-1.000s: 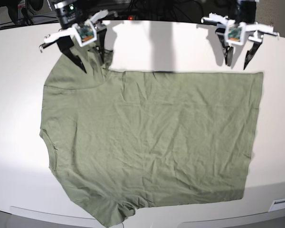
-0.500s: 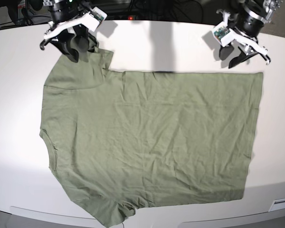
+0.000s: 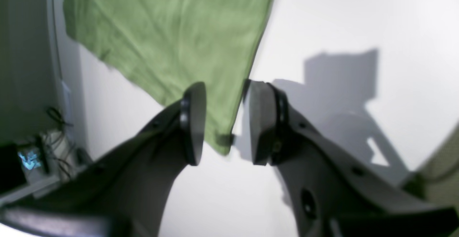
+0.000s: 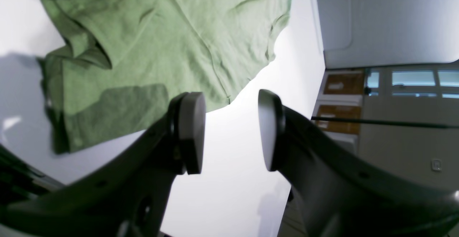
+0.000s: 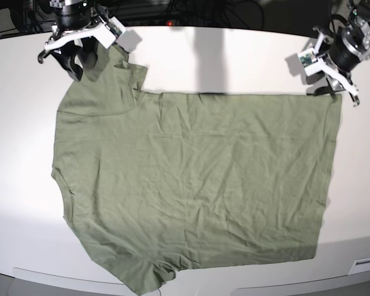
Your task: Fold the T-shirt properly
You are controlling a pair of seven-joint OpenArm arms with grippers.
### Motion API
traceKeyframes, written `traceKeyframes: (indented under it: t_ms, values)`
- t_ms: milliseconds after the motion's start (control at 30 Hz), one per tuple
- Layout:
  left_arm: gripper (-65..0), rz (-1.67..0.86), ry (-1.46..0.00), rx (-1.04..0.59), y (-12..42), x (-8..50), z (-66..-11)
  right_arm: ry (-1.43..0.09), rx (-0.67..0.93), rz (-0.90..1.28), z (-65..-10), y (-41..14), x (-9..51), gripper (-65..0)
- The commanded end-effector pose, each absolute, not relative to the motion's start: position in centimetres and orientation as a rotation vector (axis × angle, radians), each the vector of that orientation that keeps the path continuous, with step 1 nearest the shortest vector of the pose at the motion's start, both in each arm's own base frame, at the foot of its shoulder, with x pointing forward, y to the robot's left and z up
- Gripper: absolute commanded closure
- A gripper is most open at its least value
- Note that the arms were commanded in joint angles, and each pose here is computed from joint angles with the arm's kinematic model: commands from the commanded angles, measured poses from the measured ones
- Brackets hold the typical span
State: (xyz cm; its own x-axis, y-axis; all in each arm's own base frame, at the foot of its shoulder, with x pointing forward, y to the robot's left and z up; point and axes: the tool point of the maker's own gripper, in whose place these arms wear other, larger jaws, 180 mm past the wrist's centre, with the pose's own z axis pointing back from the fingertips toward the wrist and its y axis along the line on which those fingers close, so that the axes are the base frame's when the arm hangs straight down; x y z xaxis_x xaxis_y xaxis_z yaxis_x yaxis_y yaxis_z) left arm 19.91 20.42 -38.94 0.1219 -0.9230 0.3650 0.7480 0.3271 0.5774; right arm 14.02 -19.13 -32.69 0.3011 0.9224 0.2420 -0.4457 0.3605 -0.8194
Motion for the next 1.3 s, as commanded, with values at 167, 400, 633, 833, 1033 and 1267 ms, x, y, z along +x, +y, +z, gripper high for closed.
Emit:
traceKeyframes:
  t_ms: [167, 400, 633, 833, 1033, 1267]
  values:
    - [-19.3, -1.216, -0.647, 0.205, 22.4, 19.7, -41.0, -0.833, -0.737, 1.004, -31.8, -19.2, 14.3, -25.3]
    - [-19.3, -1.145, -0.634, 0.183, 22.8, 20.3, -41.0, -0.835, -0.736, 1.003, -31.7, -19.2, 14.3, -25.3]
    - [-19.4, -1.182, -0.612, 0.184, 21.8, 20.8, -41.5, -0.833, -0.737, 1.002, -31.8, -19.2, 14.3, -25.3]
    - [-19.4, -1.265, -0.527, 0.21, 22.0, 19.2, -43.6, -0.814, -0.728, 1.004, -32.0, -19.3, 13.7, -25.5]
    - [-19.4, -1.3, -0.538, 0.309, 23.3, 20.5, -43.5, -0.684, -0.647, 0.985, -34.1, -19.1, 11.0, -25.5]
    - [-19.4, -1.235, -0.525, 0.32, 25.4, 22.4, -44.3, -0.646, -0.548, 1.06, -35.4, -16.0, 8.6, -25.5]
